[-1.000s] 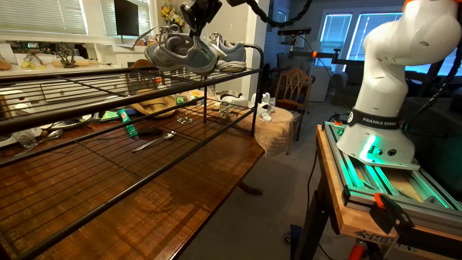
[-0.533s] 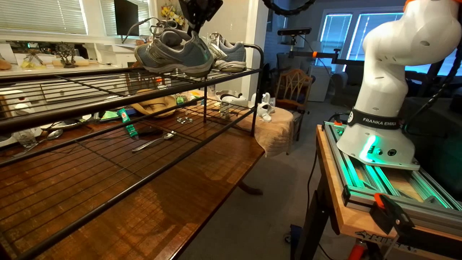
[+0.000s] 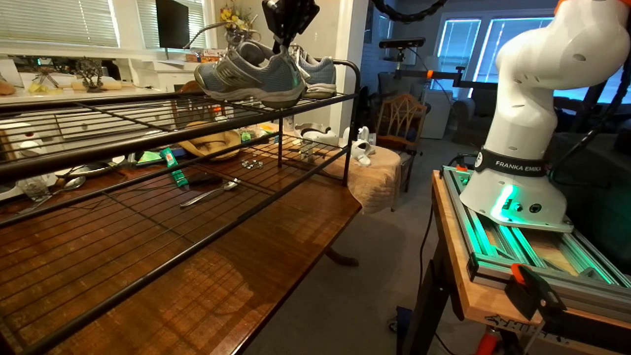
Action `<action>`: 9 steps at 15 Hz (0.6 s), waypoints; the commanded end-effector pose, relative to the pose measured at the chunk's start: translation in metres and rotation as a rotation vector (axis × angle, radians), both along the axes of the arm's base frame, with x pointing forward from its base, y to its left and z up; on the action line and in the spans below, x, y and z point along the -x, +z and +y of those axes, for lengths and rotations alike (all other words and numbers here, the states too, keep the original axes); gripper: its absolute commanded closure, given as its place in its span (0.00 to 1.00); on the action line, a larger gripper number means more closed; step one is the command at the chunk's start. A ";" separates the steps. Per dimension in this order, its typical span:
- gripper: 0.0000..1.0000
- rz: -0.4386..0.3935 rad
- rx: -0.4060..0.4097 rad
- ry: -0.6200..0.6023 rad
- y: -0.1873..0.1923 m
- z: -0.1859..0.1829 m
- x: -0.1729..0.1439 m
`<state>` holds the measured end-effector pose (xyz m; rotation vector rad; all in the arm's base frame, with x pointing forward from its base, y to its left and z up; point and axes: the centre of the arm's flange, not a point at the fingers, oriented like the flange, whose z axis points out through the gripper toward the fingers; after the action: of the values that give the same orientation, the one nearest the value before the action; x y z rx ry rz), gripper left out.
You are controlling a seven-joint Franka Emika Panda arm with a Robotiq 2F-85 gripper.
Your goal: Straighten the trainer on the shelf
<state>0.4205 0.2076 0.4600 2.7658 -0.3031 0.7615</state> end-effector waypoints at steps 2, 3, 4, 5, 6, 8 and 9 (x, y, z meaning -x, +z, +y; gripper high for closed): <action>0.98 -0.002 0.042 -0.043 -0.001 -0.032 0.007; 0.98 -0.003 0.046 -0.047 -0.002 -0.036 0.005; 0.68 0.005 0.048 -0.045 -0.003 -0.038 0.005; 0.67 0.008 0.050 -0.045 -0.005 -0.040 0.005; 0.60 0.012 0.053 -0.047 -0.005 -0.042 0.005; 0.45 0.010 0.053 -0.063 -0.003 -0.043 0.004; 0.38 0.009 0.050 -0.069 -0.001 -0.043 0.003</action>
<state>0.4236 0.1700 0.4552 2.7195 -0.3638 0.7310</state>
